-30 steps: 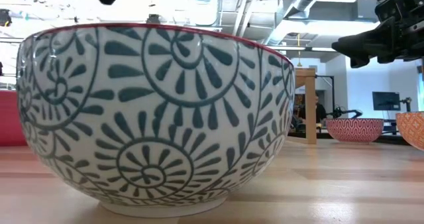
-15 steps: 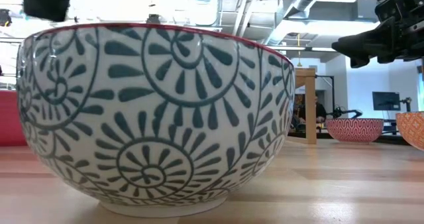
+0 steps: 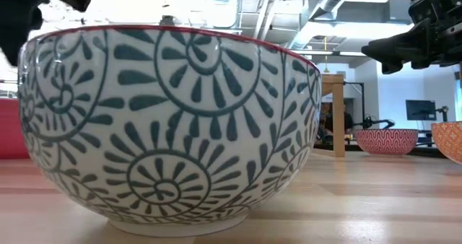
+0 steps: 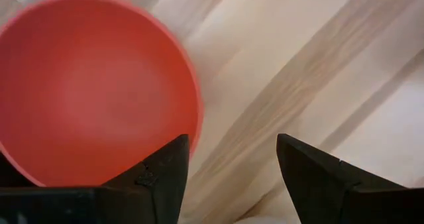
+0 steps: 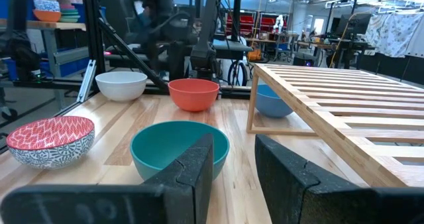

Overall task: Place and stack bowls onto a shelf
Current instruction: Put the large orange bowl on the shelf

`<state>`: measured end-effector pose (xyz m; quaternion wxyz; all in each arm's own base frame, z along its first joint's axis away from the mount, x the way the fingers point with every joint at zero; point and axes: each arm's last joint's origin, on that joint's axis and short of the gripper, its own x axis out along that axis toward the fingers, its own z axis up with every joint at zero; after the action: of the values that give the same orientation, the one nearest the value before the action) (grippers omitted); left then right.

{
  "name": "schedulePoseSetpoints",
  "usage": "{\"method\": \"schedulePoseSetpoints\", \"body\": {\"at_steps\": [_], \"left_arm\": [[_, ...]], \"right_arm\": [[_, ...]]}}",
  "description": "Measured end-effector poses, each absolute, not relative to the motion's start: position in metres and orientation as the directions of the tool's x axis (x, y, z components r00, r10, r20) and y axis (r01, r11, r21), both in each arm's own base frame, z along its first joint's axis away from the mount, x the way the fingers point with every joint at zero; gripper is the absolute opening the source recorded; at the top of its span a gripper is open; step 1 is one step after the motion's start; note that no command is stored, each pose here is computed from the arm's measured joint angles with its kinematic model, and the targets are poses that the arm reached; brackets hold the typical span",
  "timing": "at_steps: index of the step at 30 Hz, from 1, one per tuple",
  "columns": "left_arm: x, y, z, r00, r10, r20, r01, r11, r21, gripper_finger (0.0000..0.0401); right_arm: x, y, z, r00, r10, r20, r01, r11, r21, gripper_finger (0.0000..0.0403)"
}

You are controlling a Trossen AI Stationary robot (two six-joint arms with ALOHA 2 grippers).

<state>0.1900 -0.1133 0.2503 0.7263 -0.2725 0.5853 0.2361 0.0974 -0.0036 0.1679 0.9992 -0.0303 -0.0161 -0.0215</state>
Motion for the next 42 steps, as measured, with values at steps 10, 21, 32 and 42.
{"method": "schedulePoseSetpoints", "body": {"at_steps": [10,21,32,42], "left_arm": [[0.21,-0.103,0.225,0.092,0.09,-0.992,-0.586,0.81,0.02,0.0213],[0.201,-0.084,0.197,0.125,0.013,-0.992,-0.625,0.777,-0.069,0.0213],[0.187,-0.079,0.166,0.068,-0.02,-0.997,-0.659,0.75,-0.061,0.0211],[0.187,-0.079,0.166,0.066,-0.023,-0.998,-0.655,0.753,-0.061,0.0054]], "right_arm": [[0.097,-0.004,0.168,0.999,-0.042,0.033,0.044,0.997,-0.06,0.0138],[0.097,-0.004,0.168,0.999,-0.042,0.033,0.044,0.997,-0.06,0.0138],[0.097,-0.004,0.168,0.999,-0.042,0.033,0.043,0.997,-0.06,0.0138],[0.097,-0.004,0.168,0.999,-0.042,0.033,0.044,0.997,-0.06,0.0138]]}}
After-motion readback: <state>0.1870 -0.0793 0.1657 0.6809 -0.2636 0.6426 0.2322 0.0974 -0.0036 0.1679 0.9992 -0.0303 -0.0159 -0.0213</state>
